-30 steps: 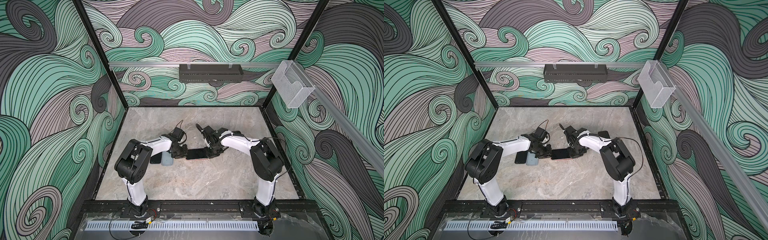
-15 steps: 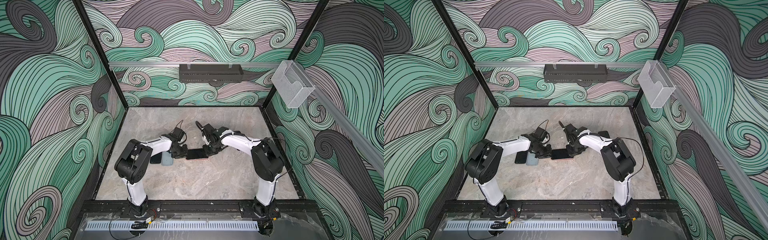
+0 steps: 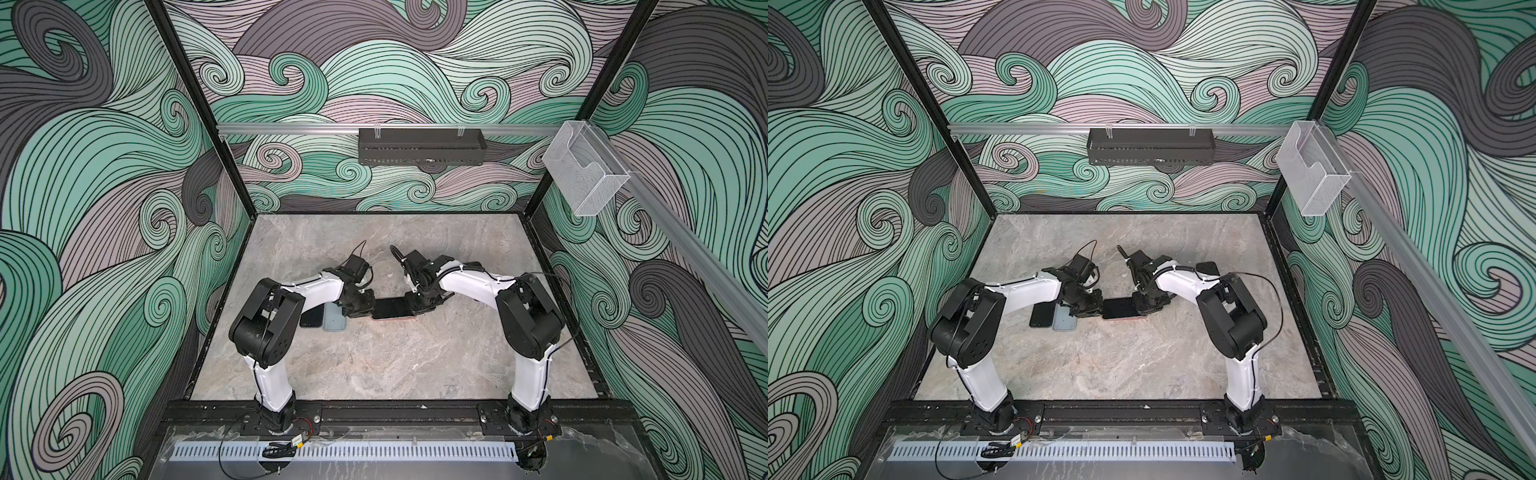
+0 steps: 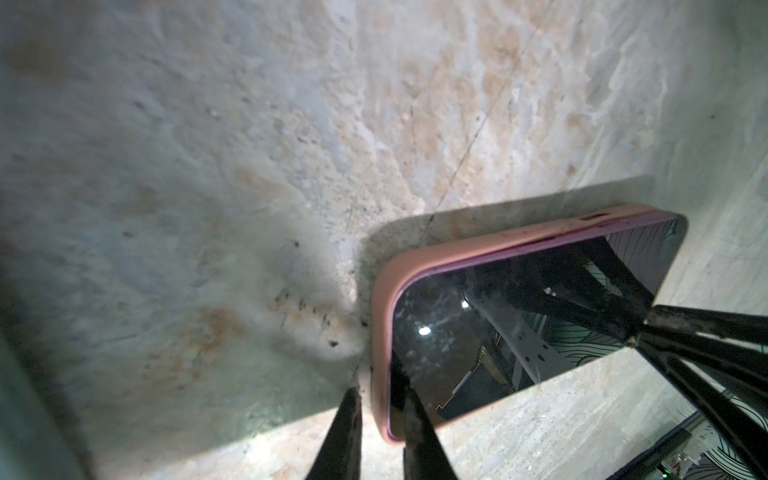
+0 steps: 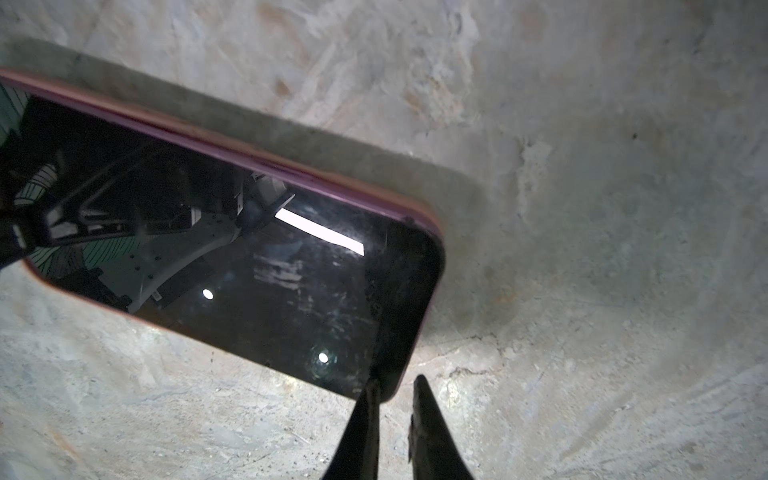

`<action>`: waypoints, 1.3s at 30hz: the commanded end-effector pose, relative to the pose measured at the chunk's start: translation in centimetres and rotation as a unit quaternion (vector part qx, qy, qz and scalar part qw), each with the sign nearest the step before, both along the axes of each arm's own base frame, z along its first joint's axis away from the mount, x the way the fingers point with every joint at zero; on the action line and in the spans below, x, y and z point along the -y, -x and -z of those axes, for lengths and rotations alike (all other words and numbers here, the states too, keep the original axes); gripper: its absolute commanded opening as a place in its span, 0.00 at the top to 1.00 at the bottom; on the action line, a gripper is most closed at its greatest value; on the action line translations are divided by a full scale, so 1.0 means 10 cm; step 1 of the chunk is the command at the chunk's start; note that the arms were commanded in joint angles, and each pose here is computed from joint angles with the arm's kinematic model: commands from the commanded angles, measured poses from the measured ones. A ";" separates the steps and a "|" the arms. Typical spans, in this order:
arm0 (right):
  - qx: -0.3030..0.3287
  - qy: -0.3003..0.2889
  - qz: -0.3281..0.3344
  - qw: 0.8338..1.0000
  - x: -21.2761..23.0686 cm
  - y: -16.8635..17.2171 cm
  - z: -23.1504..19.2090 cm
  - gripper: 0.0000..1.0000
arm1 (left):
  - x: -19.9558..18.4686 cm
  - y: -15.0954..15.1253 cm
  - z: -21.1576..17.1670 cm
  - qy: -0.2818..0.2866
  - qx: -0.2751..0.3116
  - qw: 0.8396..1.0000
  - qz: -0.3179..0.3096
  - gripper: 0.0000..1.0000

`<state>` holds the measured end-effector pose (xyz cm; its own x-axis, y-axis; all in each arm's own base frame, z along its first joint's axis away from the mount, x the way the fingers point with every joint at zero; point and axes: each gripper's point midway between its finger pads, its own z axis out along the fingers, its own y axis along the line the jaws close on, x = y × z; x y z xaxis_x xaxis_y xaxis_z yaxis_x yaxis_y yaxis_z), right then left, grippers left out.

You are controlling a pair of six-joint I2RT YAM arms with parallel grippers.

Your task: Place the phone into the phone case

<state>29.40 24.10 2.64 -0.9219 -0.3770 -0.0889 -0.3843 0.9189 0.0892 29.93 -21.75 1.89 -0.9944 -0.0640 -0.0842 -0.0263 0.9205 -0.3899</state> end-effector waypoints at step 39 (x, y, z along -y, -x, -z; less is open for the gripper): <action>-0.112 0.135 0.014 0.984 0.49 0.55 1.06 0.90 | 0.05 -0.06 -0.12 0.044 -0.001 0.999 -0.005 0.77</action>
